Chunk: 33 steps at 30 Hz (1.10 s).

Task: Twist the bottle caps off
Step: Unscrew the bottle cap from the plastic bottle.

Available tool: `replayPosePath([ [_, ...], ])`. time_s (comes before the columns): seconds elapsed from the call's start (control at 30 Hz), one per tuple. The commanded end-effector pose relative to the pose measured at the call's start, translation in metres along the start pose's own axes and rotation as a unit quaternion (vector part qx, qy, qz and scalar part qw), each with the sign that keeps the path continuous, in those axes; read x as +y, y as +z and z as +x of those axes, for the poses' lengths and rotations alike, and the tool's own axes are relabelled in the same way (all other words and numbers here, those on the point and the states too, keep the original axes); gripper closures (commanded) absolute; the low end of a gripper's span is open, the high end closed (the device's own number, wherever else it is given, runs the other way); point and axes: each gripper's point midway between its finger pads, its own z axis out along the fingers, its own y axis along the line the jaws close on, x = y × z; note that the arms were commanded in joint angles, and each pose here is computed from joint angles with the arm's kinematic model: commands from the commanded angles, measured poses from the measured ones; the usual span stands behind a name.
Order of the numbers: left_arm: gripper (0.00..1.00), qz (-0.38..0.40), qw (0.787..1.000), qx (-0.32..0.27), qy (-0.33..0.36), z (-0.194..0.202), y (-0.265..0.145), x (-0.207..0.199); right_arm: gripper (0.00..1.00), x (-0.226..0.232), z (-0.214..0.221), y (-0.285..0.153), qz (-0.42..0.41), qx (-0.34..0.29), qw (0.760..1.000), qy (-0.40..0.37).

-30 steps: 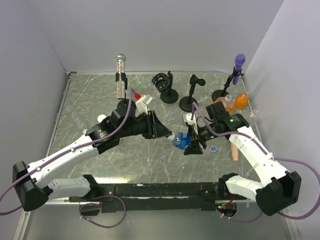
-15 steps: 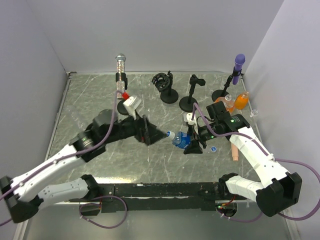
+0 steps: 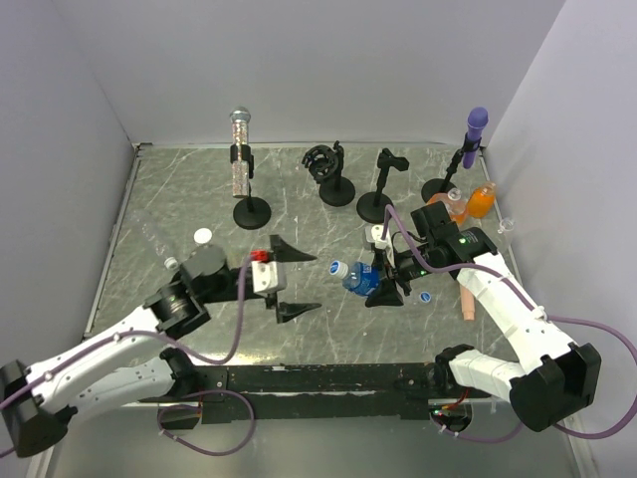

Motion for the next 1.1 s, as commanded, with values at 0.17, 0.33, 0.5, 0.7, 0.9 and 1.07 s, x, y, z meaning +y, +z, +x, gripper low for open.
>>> replayPosePath([
  [0.17,0.07,0.064,0.992,-0.032,0.102,-0.03,0.036,0.01,0.74,0.002,-0.012,-0.001,-0.007,-0.019,0.999,-0.027],
  [0.33,0.24,0.082,0.991,-0.039,0.097,-0.032,0.042,0.007,0.74,0.002,-0.011,0.0,-0.009,-0.02,0.999,-0.026],
  [0.5,0.31,0.079,0.992,-0.034,0.092,-0.031,0.047,0.011,0.74,0.002,-0.013,0.0,-0.011,-0.021,0.999,-0.025],
  [0.7,0.44,0.075,0.993,-0.021,0.086,-0.027,0.052,0.016,0.74,0.002,-0.012,0.0,-0.01,-0.021,0.999,-0.025],
  [0.9,0.64,0.072,0.995,-0.01,0.074,-0.023,0.053,0.018,0.74,0.002,-0.012,0.0,-0.011,-0.021,0.999,-0.024],
  [1.07,0.84,0.065,0.997,0.008,0.03,-0.022,0.055,0.02,0.74,0.002,-0.012,0.0,-0.01,-0.02,0.999,-0.024],
])
